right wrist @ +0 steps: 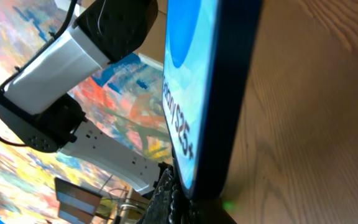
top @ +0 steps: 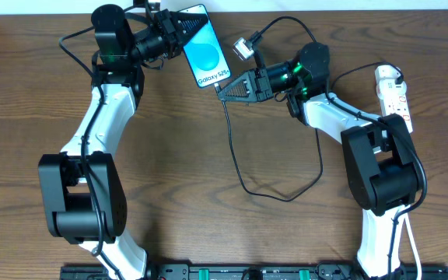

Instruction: Plug charger to phone and switch on socket

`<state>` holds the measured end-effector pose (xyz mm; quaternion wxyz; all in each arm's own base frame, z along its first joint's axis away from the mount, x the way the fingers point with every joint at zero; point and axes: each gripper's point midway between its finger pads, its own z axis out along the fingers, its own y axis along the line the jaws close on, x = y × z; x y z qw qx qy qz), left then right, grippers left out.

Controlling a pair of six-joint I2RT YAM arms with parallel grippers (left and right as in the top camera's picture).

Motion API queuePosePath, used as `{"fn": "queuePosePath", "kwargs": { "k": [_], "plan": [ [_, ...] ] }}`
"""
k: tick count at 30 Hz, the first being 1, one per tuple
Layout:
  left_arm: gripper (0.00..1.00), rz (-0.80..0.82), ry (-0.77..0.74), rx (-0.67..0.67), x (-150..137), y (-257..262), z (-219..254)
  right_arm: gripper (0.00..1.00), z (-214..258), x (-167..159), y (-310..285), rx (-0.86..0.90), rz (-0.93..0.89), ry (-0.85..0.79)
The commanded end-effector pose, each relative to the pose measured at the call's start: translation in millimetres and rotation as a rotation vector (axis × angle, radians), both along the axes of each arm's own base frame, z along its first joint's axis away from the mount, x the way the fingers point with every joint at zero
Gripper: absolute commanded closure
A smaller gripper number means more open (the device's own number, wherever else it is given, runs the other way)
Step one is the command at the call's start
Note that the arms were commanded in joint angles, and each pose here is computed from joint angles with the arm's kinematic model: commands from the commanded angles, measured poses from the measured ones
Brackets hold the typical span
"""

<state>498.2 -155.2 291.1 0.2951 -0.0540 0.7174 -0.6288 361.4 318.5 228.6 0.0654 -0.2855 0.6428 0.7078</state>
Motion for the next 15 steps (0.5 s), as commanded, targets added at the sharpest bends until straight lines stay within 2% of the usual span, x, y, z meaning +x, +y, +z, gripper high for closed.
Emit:
{"fn": "queuePosePath", "kwargs": {
  "k": [1, 15],
  "plan": [
    [0.93, -0.045, -0.024, -0.009, -9.6, -6.0, 14.2, 0.99, 5.4, 3.2, 5.9, 0.009, -0.030, 0.015],
    [0.93, -0.060, -0.042, 0.000, -11.7, -7.2, 14.3, 0.99, 6.4, 6.7, 6.9, 0.006, -0.050, 0.048]
  ]
}}
